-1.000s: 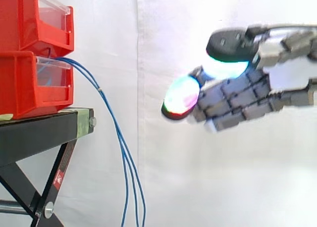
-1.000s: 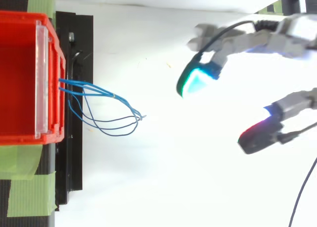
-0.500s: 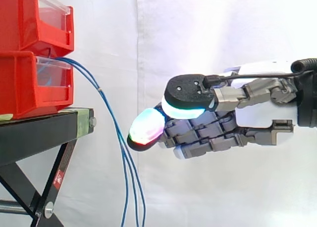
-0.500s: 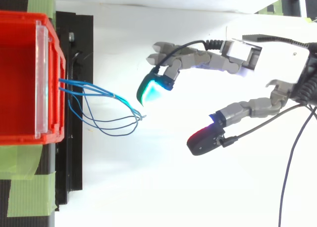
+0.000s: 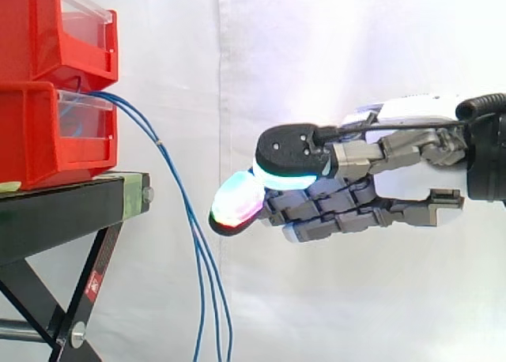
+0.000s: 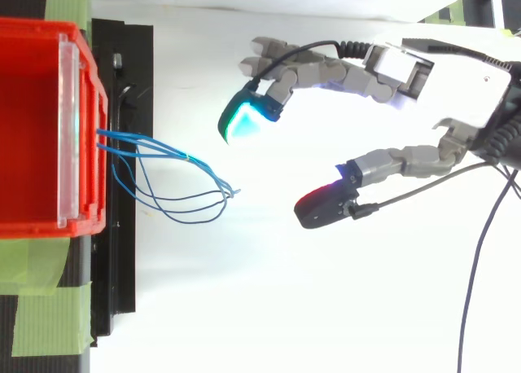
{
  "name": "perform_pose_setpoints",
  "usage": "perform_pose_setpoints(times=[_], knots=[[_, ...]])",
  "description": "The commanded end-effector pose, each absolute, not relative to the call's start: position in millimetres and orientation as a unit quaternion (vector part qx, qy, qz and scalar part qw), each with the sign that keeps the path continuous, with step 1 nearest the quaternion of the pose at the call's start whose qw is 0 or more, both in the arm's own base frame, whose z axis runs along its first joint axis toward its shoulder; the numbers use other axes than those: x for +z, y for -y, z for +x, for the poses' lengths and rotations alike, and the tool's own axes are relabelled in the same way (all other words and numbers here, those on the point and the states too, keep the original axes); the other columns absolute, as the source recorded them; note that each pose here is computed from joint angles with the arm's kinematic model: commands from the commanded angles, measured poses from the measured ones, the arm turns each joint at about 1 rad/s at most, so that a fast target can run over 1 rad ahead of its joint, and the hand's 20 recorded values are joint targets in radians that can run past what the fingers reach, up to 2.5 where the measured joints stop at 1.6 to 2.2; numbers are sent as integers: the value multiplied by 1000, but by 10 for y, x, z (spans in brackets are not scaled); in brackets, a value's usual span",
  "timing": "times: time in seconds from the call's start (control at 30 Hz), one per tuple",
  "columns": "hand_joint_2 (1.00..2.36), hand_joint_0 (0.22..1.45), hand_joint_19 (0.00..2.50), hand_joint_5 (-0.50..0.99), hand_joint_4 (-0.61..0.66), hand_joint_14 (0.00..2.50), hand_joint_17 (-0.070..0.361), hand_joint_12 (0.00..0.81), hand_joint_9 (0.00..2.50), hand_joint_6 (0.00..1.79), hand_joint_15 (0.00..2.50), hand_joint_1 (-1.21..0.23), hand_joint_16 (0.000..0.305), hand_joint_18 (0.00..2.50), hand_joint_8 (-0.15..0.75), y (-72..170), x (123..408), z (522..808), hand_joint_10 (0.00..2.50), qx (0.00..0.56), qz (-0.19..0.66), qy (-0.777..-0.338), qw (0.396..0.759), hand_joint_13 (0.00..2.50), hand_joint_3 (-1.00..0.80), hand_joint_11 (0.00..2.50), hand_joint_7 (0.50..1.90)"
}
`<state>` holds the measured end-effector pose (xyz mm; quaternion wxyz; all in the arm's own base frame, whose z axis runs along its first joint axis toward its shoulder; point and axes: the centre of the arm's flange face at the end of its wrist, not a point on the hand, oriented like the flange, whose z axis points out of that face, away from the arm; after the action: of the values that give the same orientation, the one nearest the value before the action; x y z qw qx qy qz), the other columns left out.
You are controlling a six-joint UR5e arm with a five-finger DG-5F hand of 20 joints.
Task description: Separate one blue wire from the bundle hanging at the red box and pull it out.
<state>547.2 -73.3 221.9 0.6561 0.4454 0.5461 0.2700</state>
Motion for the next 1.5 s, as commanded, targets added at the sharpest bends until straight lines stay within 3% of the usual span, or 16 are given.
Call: perform_pose_setpoints(times=[0.0, 0.3, 0.4, 1.17, 1.33, 1.47], knots=[[1000, 541, 183, -195, 324, 0, 113, 319, 279, 503, 15, -653, 50, 0, 294, 756, 2019, 5555, 0, 250, 441, -547, 666, 11, -500, 61, 852], [1000, 544, 199, -193, 329, 0, 113, 321, 290, 502, 21, -648, 50, 0, 296, 665, 1893, 6044, 0, 261, 440, -534, 674, 30, -500, 64, 853], [1000, 545, 199, -193, 327, 0, 113, 321, 296, 502, 26, -650, 50, 0, 297, 616, 1996, 6144, 3, 269, 437, -527, 677, 39, -500, 69, 852], [1000, 552, 239, -186, 345, 2, 111, 333, 335, 503, 51, -627, 50, 63, 305, 550, 2036, 6183, 4, 303, 434, -530, 663, 117, -500, 95, 868], [1000, 568, 251, -177, 353, 0, 109, 331, 354, 503, 54, -648, 49, 86, 306, 572, 2189, 6298, 2, 309, 433, -518, 670, 138, -500, 111, 921], [1000, 574, 245, -171, 352, 2, 109, 331, 357, 503, 63, -673, 48, 96, 307, 581, 2209, 6295, 2, 293, 434, -550, 651, 148, -500, 111, 972]])
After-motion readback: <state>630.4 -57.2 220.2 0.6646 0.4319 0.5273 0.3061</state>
